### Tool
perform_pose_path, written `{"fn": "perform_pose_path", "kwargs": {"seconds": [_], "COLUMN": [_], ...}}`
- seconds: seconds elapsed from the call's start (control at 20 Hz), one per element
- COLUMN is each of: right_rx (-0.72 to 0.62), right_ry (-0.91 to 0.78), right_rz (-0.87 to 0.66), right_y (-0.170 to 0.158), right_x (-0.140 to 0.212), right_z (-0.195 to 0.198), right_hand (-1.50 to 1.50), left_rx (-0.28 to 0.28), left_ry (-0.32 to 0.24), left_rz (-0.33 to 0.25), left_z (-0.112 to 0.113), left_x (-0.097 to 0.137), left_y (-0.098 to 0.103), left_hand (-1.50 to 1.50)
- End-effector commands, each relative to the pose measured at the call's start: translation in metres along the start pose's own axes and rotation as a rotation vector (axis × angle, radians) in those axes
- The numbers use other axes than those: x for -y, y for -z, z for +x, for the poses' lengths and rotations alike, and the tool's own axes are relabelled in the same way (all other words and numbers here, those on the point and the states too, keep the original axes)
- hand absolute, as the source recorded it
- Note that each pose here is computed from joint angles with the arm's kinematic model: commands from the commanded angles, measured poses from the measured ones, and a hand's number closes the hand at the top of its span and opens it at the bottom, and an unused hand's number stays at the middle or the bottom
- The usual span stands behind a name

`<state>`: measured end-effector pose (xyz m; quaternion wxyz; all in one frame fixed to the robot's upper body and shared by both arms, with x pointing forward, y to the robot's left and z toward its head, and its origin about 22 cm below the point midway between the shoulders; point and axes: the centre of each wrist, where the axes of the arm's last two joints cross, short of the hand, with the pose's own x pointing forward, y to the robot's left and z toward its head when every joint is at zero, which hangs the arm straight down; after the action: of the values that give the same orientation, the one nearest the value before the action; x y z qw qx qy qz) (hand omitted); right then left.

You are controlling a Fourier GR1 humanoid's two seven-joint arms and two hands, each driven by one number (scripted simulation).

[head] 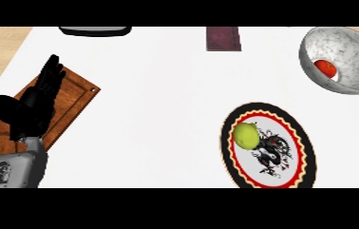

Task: Pick the tomato from the plate and place it in the bowl

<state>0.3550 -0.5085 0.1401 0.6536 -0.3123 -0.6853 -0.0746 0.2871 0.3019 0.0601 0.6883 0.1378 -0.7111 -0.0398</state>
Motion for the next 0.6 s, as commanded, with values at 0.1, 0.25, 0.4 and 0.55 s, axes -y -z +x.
{"fn": "perform_pose_path", "kwargs": {"seconds": [0.1, 0.25, 0.4, 0.55], "right_rx": [-0.026, -0.031, -0.029, -0.024], "right_ry": [0.094, 0.133, 0.165, 0.226], "right_rz": [-0.016, -0.004, 0.019, 0.093], "right_y": [-0.026, -0.038, -0.056, -0.072], "right_x": [0.073, 0.1, 0.132, 0.154], "right_z": [-0.032, -0.039, -0.05, -0.059], "right_hand": [-1.5, -1.5, -1.5, -1.5], "left_rx": [0.004, 0.011, -0.003, -0.016], "left_ry": [0.002, -0.002, 0.008, -0.001], "left_rz": [-0.005, 0.01, 0.011, 0.005], "left_z": [0.0, -0.005, -0.001, 0.0], "left_x": [0.009, -0.001, 0.007, 0.0], "left_y": [-0.01, -0.01, -0.013, -0.012], "left_hand": [0.0, 0.0, 0.0, 0.0]}}
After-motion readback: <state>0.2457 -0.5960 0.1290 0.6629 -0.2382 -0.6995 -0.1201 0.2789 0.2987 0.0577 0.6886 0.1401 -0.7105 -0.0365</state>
